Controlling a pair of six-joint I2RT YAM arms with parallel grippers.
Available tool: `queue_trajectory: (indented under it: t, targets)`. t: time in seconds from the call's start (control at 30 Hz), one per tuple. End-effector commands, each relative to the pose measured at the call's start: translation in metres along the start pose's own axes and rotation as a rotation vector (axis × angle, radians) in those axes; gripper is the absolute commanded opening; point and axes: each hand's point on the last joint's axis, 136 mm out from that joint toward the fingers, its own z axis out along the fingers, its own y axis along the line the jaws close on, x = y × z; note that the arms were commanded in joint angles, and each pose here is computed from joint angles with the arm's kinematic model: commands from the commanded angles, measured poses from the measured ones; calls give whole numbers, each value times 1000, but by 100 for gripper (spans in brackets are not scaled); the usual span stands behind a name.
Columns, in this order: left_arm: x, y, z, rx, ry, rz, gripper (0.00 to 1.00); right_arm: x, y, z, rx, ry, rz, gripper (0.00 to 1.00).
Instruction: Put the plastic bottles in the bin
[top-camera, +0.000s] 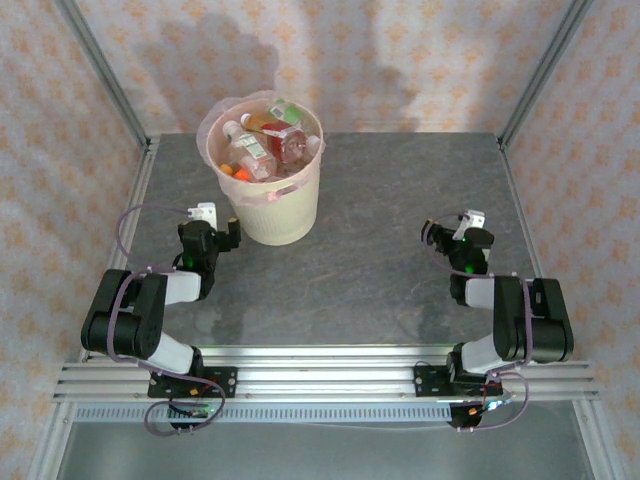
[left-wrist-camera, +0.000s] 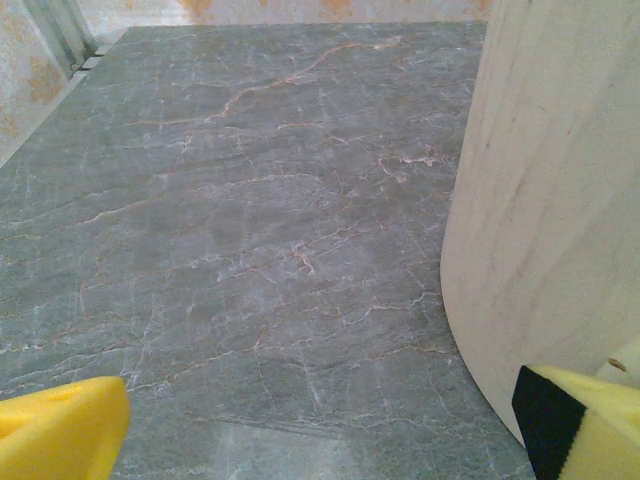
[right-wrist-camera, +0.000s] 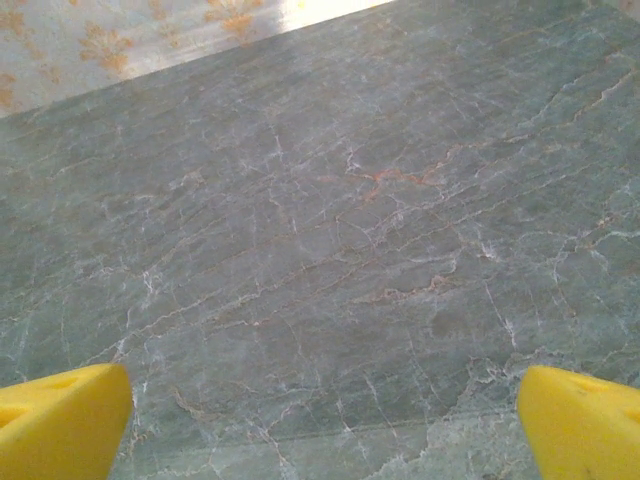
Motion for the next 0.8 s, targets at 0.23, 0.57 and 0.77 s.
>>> queue_trajectory:
  t: [0.23, 0.57, 0.77]
  targets:
    - [-6, 4, 2, -28, -10, -12, 100, -5, -14, 10, 68, -34, 14, 99]
    - [-7, 4, 2, -28, -10, -11, 100, -3, -3, 19, 98, 18, -61, 99]
    - [-6, 4, 3, -29, -10, -9, 100, -3, -3, 19, 98, 18, -61, 99]
